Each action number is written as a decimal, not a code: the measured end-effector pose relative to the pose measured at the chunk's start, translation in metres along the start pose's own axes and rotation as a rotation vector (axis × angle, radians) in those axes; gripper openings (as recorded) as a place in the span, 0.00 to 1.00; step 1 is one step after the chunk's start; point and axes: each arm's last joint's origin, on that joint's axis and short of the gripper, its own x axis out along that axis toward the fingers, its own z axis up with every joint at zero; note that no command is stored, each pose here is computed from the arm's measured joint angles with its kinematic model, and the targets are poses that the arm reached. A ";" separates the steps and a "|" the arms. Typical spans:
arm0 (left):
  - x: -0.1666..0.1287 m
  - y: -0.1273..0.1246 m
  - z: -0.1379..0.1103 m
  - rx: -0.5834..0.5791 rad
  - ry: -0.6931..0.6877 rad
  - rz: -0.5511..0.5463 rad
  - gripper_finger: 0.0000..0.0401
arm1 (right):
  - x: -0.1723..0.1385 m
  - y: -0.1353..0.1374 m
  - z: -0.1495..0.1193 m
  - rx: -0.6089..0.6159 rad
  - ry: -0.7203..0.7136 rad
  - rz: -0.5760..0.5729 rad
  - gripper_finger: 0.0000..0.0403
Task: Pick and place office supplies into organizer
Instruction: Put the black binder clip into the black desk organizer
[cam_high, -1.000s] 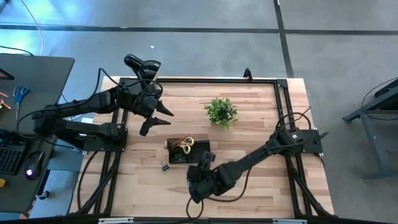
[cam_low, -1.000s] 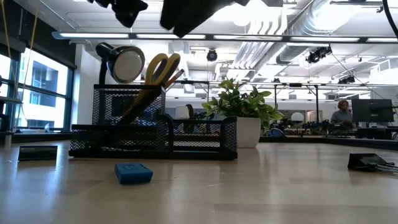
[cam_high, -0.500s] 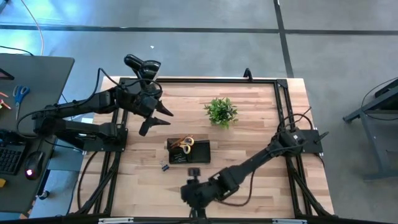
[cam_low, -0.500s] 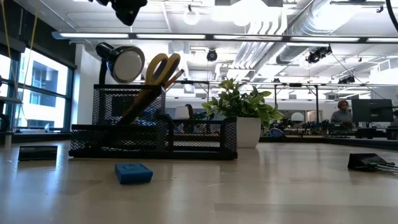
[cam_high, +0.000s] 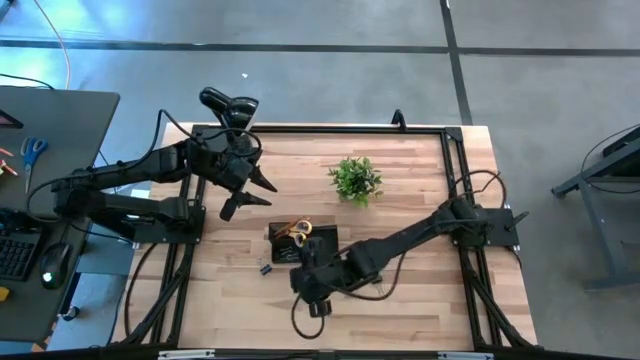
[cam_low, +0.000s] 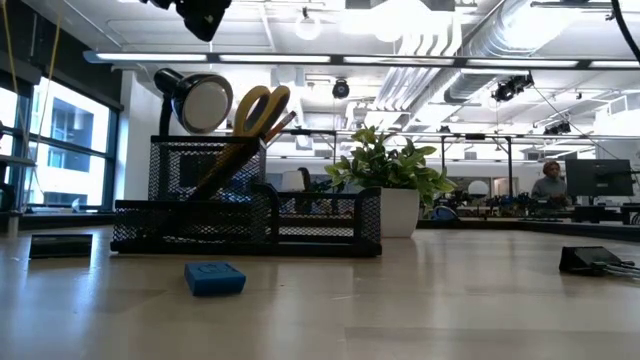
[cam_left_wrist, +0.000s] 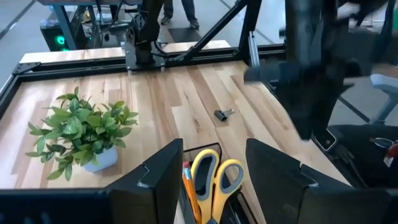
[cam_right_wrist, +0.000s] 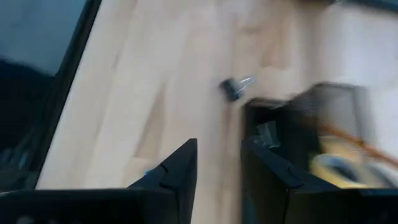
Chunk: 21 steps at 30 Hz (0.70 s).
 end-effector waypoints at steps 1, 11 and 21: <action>0.000 0.000 0.000 0.001 -0.002 0.000 0.41 | -0.009 0.000 0.002 0.000 -0.017 -0.029 0.29; 0.000 -0.001 0.002 0.003 -0.026 -0.052 0.41 | 0.012 -0.003 -0.028 0.015 0.007 -0.020 0.29; 0.000 -0.001 0.002 0.008 -0.025 -0.038 0.41 | -0.053 -0.037 -0.099 0.170 -0.339 -0.010 0.29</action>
